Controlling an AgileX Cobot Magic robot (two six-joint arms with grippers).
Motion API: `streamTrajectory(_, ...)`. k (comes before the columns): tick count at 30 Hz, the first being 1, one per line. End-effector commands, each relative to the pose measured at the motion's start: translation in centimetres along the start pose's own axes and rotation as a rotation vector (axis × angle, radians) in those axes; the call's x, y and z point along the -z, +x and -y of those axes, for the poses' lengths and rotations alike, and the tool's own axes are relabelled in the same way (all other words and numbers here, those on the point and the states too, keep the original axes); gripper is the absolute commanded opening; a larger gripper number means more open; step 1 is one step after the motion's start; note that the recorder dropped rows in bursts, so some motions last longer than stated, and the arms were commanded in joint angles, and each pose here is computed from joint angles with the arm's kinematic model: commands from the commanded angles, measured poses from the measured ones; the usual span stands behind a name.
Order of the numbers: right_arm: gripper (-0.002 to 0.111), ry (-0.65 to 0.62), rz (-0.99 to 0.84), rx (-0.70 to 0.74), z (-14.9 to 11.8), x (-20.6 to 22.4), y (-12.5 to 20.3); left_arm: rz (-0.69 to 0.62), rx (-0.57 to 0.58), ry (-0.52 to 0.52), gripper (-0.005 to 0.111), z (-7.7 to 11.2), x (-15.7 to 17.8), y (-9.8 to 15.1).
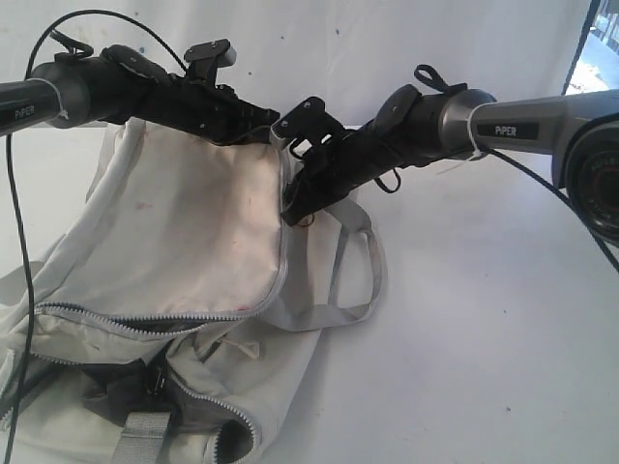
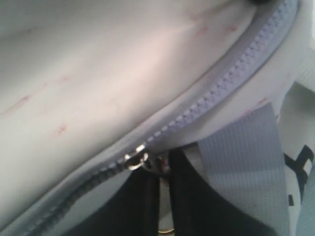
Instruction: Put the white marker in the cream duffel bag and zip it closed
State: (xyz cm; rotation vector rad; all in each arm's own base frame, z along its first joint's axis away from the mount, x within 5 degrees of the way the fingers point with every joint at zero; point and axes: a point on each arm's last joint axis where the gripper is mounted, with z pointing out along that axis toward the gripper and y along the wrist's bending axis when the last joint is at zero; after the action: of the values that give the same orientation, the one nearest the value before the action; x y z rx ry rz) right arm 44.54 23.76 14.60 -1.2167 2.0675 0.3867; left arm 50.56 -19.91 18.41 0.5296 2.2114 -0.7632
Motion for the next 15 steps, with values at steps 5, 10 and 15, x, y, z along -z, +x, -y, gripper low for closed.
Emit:
streamTrajectory(5,0.000,-0.083,-0.032,-0.069,-0.7,0.9,-0.2,0.006,0.012,0.007,0.000,0.3,0.6,-0.6)
streamTrajectory(10,0.000,-0.114,-0.087,-0.098,-0.9,3.0,-0.9,0.008,0.014,0.006,0.000,0.3,0.6,-0.6)
streamTrajectory(15,0.000,-0.152,-0.125,-0.134,-0.9,3.8,-0.7,0.007,0.035,-0.001,0.000,0.2,0.6,-0.6)
